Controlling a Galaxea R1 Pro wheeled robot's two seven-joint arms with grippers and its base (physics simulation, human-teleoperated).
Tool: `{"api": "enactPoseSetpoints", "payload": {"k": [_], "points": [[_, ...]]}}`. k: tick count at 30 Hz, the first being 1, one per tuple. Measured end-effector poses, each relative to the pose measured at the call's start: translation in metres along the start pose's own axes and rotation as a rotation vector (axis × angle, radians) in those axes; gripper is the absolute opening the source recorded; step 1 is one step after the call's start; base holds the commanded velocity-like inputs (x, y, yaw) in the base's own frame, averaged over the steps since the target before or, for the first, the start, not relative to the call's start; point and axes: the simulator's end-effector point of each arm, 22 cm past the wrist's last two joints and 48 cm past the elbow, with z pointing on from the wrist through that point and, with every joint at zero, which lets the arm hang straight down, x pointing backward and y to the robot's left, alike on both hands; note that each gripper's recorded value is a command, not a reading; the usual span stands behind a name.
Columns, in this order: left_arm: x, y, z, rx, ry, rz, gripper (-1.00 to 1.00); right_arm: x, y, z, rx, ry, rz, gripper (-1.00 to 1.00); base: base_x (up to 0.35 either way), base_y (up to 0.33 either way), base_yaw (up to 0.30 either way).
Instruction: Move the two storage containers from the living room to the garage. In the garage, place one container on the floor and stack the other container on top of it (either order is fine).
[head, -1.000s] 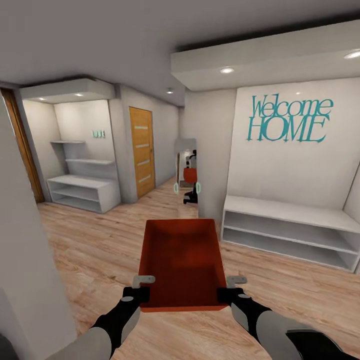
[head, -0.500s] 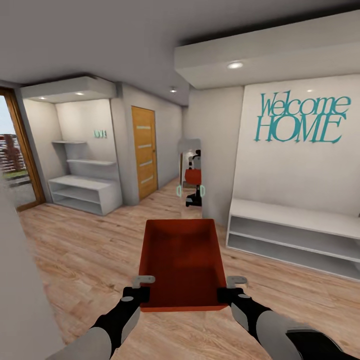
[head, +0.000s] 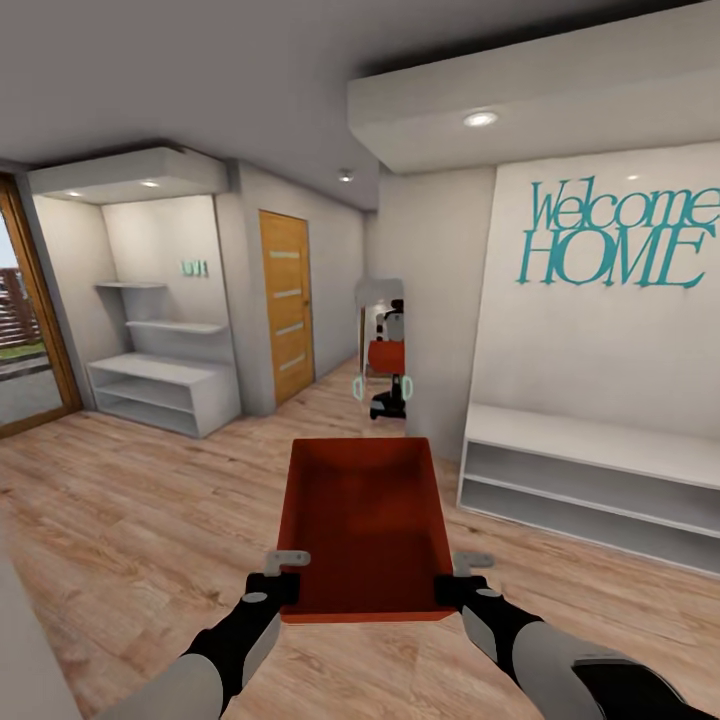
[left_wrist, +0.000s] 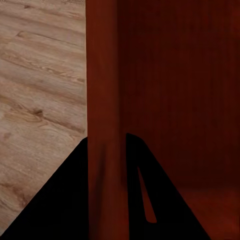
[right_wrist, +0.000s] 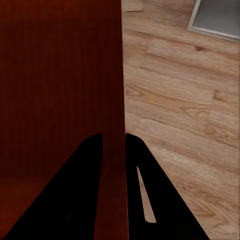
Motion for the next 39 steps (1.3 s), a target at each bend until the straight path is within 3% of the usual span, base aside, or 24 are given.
{"api": "enactPoseSetpoints", "payload": {"k": [19, 39], "points": [[0.001, -0.0005, -0.0001, 0.001, 0.002, -0.003, -1.0, 0.0002, -0.0005, 0.0001, -0.001, 0.003, -0.002, -1.0, 0.322, 0.0, 0.01], [0.001, -0.0018, -0.0004, 0.0, 0.002, -0.004, -1.0, 0.0001, -0.0019, 0.0001, -0.002, 0.003, -0.002, -1.0, 0.322, 0.0, 0.251]]}}
